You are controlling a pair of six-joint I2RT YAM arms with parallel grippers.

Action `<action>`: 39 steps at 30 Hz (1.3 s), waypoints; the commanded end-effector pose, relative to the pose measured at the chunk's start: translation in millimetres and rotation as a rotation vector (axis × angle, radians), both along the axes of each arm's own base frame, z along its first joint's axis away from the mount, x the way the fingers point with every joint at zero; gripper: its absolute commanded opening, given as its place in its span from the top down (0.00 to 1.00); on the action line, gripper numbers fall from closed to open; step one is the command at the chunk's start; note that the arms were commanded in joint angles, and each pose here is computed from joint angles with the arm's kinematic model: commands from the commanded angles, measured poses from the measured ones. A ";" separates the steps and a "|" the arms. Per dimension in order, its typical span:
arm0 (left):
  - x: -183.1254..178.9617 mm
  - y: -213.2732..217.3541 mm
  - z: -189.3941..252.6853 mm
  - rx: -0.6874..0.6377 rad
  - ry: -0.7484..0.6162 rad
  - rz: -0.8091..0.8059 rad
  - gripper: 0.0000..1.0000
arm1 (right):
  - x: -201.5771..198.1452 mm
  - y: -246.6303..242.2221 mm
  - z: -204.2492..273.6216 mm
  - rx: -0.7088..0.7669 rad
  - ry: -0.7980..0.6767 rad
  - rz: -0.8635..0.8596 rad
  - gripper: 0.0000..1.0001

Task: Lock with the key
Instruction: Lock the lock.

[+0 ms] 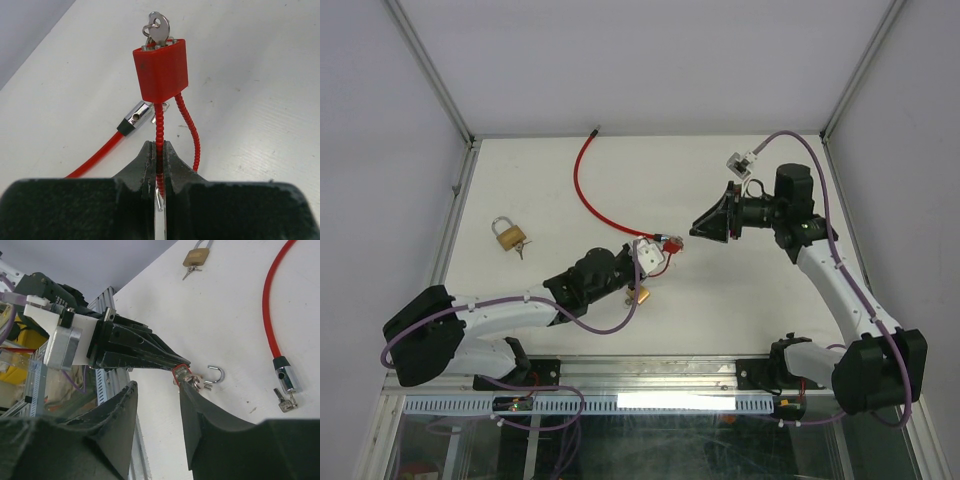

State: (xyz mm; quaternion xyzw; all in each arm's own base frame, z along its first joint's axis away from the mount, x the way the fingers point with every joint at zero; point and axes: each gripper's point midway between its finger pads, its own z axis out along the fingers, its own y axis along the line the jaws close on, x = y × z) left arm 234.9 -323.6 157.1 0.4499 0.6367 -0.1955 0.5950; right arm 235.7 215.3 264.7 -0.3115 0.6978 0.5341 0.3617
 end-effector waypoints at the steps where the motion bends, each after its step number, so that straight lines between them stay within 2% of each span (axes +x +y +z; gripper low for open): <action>1: 10.1 -14.1 43.3 -0.079 -0.091 0.014 1.00 | 13.5 1.9 6.0 -0.036 -0.037 -0.057 0.59; 8: 9.5 -16.6 44.4 -0.080 -0.092 0.013 1.00 | 18.0 9.5 -12.1 -0.117 -0.031 -0.065 0.60; 24: 7.6 -20.3 43.6 -0.081 -0.086 -0.002 1.00 | 16.1 20.9 -25.1 -0.154 -0.020 -0.050 0.69; 33: 6.1 -19.4 42.8 -0.076 -0.091 -0.009 1.00 | 15.8 20.0 -23.9 -0.162 -0.068 -0.041 0.86; 38: 0.8 -18.5 46.2 -0.085 -0.096 -0.037 1.00 | 9.7 19.7 -22.5 -0.162 -0.146 0.016 1.00; 39: -0.9 -19.0 46.5 -0.087 -0.093 -0.049 1.00 | 6.0 20.2 -22.7 -0.157 -0.172 0.043 1.00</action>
